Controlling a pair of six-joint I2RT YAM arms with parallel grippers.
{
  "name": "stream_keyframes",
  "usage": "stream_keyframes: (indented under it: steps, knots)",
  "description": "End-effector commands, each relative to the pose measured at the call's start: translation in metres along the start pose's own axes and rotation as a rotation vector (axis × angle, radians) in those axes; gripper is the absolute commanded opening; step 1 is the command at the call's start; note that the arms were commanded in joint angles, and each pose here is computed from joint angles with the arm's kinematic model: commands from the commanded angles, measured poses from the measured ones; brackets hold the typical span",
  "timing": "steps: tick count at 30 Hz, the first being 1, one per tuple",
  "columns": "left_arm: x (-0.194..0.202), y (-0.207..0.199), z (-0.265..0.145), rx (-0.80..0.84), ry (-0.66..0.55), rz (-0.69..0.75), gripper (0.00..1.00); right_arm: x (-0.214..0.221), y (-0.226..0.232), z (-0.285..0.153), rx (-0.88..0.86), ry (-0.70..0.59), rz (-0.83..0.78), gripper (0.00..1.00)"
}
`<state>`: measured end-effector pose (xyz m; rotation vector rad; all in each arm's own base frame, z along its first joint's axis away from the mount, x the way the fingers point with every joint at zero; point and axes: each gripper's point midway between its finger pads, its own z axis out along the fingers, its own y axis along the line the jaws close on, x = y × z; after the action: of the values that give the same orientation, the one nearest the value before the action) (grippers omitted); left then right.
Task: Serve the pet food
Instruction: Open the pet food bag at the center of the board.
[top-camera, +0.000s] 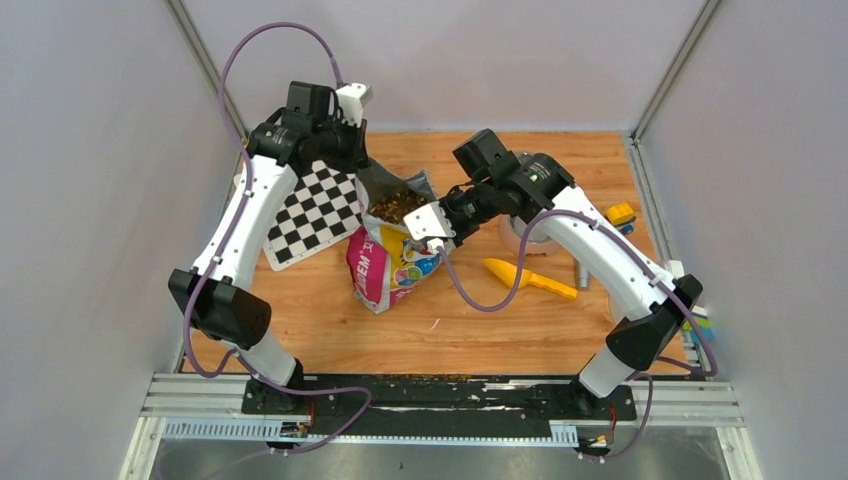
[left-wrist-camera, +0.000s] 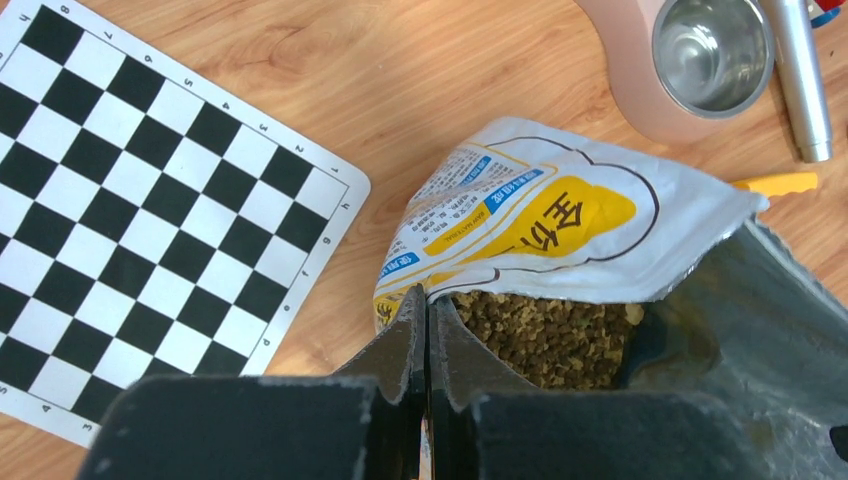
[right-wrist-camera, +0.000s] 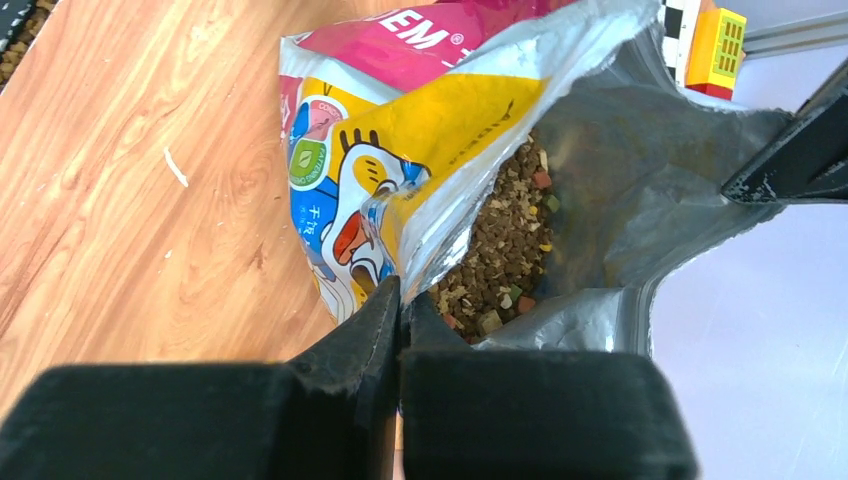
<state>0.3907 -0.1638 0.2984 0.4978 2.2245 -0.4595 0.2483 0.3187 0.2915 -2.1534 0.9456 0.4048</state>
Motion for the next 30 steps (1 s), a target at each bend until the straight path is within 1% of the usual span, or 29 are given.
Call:
stream_keyframes:
  steps: [1,5,8,13,17,25,29,30]
  knots:
    - [-0.055,0.021,-0.019,-0.115,-0.181,0.012,0.00,-0.044,0.035,-0.027,-0.059,-0.140,-0.008,0.00]
    - [-0.059,0.015,-0.018,-0.077,-0.181,0.023,0.00,-0.039,0.028,-0.024,-0.025,-0.124,0.014,0.00]
    - [-0.066,0.005,-0.022,-0.036,-0.199,0.035,0.00,-0.037,0.011,-0.023,0.049,-0.111,0.025,0.00]
    - [-0.083,-0.003,-0.037,-0.016,-0.252,0.061,0.00,-0.040,-0.021,-0.034,0.188,-0.098,0.053,0.00]
    - [-0.102,-0.003,-0.046,-0.037,-0.302,0.073,0.00,-0.042,-0.047,-0.047,0.314,-0.085,0.082,0.00]
    - [-0.155,0.007,-0.068,-0.128,-0.444,0.114,0.00,-0.045,-0.087,-0.077,0.534,-0.068,0.111,0.00]
    - [-0.173,0.006,-0.071,-0.125,-0.500,0.142,0.00,-0.042,-0.103,-0.090,0.617,-0.052,0.121,0.00]
    - [-0.174,0.007,-0.065,-0.121,-0.494,0.155,0.00,-0.041,-0.106,-0.093,0.636,-0.048,0.126,0.00]
